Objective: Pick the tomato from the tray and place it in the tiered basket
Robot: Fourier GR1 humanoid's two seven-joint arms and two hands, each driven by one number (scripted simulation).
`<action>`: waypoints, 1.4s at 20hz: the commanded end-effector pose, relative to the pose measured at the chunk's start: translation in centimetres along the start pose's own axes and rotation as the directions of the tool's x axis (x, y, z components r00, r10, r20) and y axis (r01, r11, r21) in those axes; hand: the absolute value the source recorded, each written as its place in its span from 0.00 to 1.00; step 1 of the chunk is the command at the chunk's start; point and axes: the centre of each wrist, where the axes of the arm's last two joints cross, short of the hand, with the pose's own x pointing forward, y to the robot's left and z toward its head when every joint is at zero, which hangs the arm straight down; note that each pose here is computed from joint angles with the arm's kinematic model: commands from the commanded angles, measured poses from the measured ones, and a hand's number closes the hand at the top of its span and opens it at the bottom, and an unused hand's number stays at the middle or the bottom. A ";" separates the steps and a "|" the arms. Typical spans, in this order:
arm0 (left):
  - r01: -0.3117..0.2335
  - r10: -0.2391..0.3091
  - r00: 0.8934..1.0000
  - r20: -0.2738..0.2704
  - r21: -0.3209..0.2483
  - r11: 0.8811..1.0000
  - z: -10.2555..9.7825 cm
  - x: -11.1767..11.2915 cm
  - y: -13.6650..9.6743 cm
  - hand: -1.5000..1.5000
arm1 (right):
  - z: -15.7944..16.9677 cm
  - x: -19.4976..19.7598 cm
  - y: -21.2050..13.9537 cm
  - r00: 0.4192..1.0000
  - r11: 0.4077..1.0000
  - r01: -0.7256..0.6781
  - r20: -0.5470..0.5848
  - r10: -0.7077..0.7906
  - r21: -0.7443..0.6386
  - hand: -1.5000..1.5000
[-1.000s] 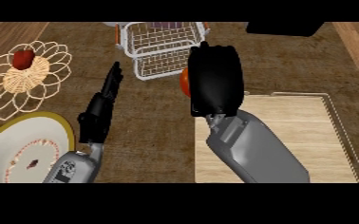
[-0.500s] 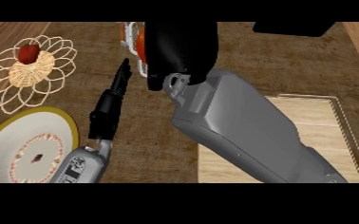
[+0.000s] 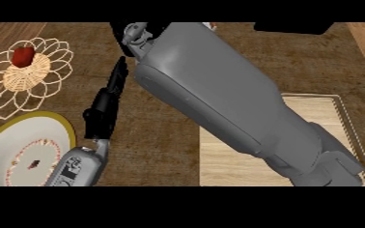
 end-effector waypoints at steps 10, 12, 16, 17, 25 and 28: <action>-0.001 0.001 1.000 0.007 0.040 0.999 1.2 -0.1 0.1 0.50 | -5.7 -1.8 4.2 0.964 0.993 0.119 -0.242 -0.110 0.021 1.00; 0.006 -0.006 1.000 -0.012 0.019 1.000 0.7 -0.4 0.1 0.50 | -5.7 -2.0 4.0 0.939 0.975 0.222 -0.272 -0.209 0.018 0.00; 0.012 -0.012 1.000 -0.005 0.014 1.000 0.4 0.0 0.6 0.50 | -5.9 -1.9 3.4 0.912 0.937 0.348 -0.242 -0.331 0.026 0.00; -0.013 0.013 1.000 -0.009 0.008 1.000 0.9 0.0 0.6 0.50 | -6.2 -2.1 3.7 0.902 0.930 0.368 -0.251 -0.351 0.024 0.00; 0.015 -0.012 0.999 -0.036 0.080 0.997 1.8 -1.7 1.7 0.50 | -6.8 -3.9 1.6 0.746 0.789 0.572 -0.258 -0.614 -0.225 0.00; 0.008 -0.005 0.999 -0.044 0.081 0.997 1.0 -0.8 1.0 0.50 | -7.8 -6.7 1.8 0.698 0.768 0.572 -0.321 -0.640 -0.287 0.00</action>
